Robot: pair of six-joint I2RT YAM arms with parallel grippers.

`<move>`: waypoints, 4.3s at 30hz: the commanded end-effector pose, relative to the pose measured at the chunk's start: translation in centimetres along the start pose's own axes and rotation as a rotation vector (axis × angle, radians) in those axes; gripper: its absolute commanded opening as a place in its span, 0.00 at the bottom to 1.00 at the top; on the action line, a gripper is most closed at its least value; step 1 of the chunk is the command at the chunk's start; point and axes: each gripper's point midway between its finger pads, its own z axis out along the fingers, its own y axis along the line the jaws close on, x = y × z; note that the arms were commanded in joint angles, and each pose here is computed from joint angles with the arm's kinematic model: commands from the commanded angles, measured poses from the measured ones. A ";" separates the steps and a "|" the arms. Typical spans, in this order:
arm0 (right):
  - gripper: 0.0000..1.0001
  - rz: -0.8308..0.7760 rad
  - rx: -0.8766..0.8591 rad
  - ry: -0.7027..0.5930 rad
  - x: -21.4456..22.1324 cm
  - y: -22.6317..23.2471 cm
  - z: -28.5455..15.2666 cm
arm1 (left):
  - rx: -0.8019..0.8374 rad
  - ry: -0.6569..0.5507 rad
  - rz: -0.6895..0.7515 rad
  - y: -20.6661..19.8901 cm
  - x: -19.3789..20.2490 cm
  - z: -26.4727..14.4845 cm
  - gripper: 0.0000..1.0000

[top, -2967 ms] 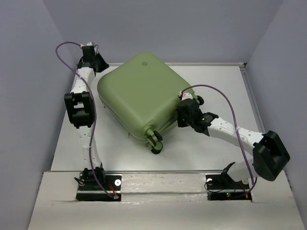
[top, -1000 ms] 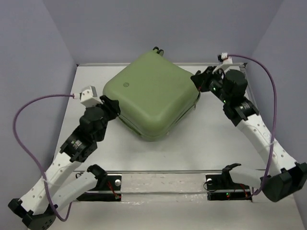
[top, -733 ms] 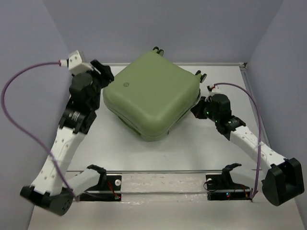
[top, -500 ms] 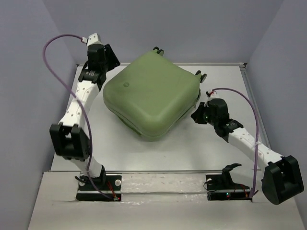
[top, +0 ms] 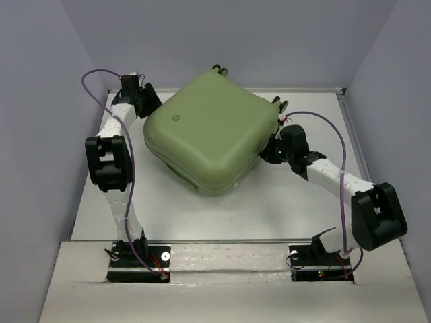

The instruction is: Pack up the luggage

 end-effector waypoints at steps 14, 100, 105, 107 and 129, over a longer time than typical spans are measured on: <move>0.15 -0.129 -0.216 -0.147 -11.7 7.2 6.5 | 0.140 0.027 -0.057 -0.3 8.1 -6.1 0.66; 0.36 -0.436 -0.388 -0.254 0.1 3.6 -1.3 | 0.549 -0.021 0.220 -12.5 29.1 -22.3 0.25; 0.38 -0.465 -0.418 -0.212 1.4 3.6 -0.6 | 0.545 -0.024 0.221 -12.4 29.0 -22.3 0.25; 0.39 -0.477 -0.444 -0.198 1.7 3.9 -0.5 | 0.539 -0.033 0.221 -12.4 28.7 -22.3 0.25; 0.37 -0.390 -0.376 -0.180 2.9 2.5 -1.9 | 0.496 -0.116 0.222 -12.8 25.3 -22.5 0.25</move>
